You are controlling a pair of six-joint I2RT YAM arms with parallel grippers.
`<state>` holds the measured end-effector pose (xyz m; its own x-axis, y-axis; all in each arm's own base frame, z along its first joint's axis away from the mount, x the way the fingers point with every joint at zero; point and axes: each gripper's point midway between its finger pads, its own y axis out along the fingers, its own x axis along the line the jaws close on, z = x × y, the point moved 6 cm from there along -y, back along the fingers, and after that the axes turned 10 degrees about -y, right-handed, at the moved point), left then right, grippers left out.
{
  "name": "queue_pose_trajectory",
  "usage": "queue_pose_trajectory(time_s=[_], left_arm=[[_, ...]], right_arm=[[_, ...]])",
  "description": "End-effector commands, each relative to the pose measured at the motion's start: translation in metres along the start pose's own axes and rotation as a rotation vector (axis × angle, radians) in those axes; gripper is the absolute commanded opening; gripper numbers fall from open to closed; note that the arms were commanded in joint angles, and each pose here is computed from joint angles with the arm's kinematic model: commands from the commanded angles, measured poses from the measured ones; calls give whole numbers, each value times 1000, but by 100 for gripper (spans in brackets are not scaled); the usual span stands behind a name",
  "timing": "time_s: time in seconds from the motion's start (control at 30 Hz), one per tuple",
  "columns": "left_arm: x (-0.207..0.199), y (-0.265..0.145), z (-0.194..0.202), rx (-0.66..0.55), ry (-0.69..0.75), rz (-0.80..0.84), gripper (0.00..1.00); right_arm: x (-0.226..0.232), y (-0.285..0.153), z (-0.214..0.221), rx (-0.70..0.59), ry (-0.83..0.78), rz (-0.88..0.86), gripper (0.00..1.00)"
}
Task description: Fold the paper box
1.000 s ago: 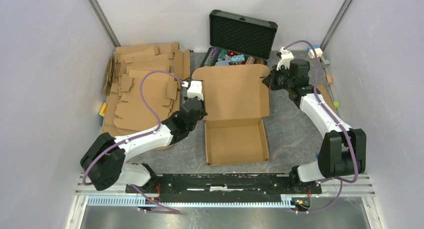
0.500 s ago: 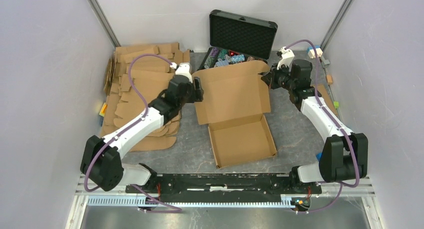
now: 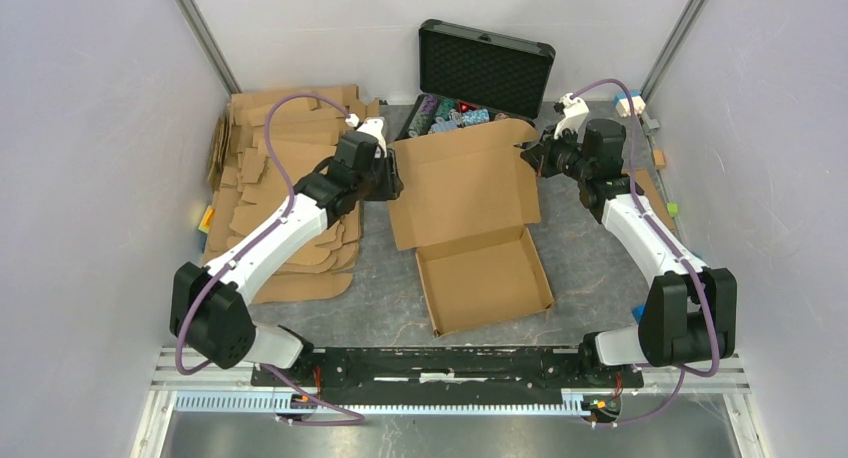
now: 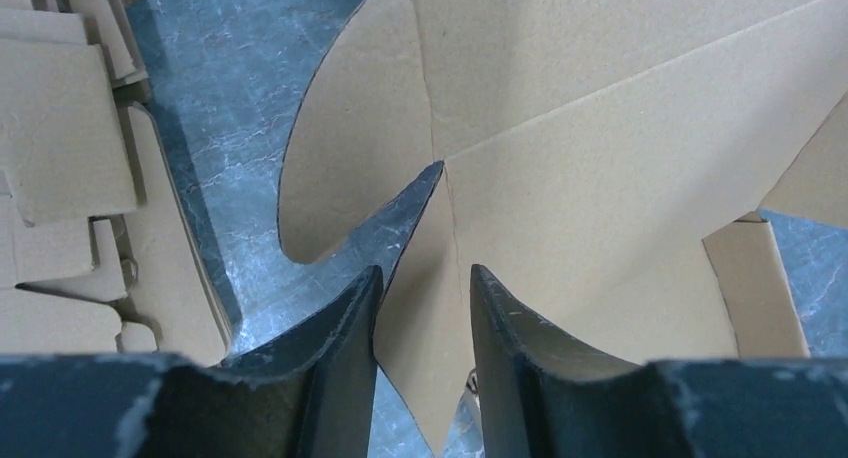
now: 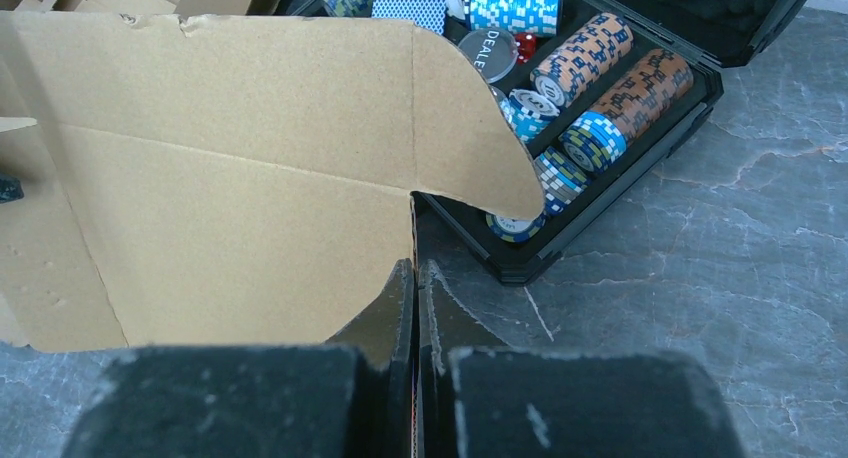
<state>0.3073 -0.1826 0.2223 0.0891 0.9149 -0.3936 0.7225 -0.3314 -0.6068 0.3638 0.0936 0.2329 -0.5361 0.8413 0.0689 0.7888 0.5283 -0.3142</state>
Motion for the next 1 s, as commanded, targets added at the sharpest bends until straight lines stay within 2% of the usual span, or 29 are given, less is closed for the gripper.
queue_pose_trajectory(time_s=[0.0, 0.07, 0.17, 0.23, 0.27, 0.47, 0.67, 0.8, 0.97], left_arm=[[-12, -17, -16, 2, 29, 34, 40], [-12, -16, -17, 11, 32, 17, 28], [-12, -18, -20, -1, 39, 11, 19], [-14, -21, -25, -11, 43, 7, 5], [-15, -22, -29, -19, 43, 3, 2], [-38, -26, -48, -93, 57, 4, 2], [-51, -36, -52, -309, 123, -24, 2], [-52, -43, -49, -436, 78, 27, 2], [-50, -45, -24, -491, 7, 28, 2]], right_arm=[[4, -5, -15, -66, -40, -20, 0], [4, -6, -16, -68, -39, -19, 0], [5, -7, -18, -76, -37, -19, 0], [6, -8, -21, -92, -31, -18, 0], [7, -8, -22, -104, -25, -17, 0], [24, -9, -27, -198, -17, 76, 0], [35, -27, -36, -373, -38, 210, 0], [49, -37, -33, -474, -29, 258, 0], [75, -43, -19, -523, -25, 282, 0]])
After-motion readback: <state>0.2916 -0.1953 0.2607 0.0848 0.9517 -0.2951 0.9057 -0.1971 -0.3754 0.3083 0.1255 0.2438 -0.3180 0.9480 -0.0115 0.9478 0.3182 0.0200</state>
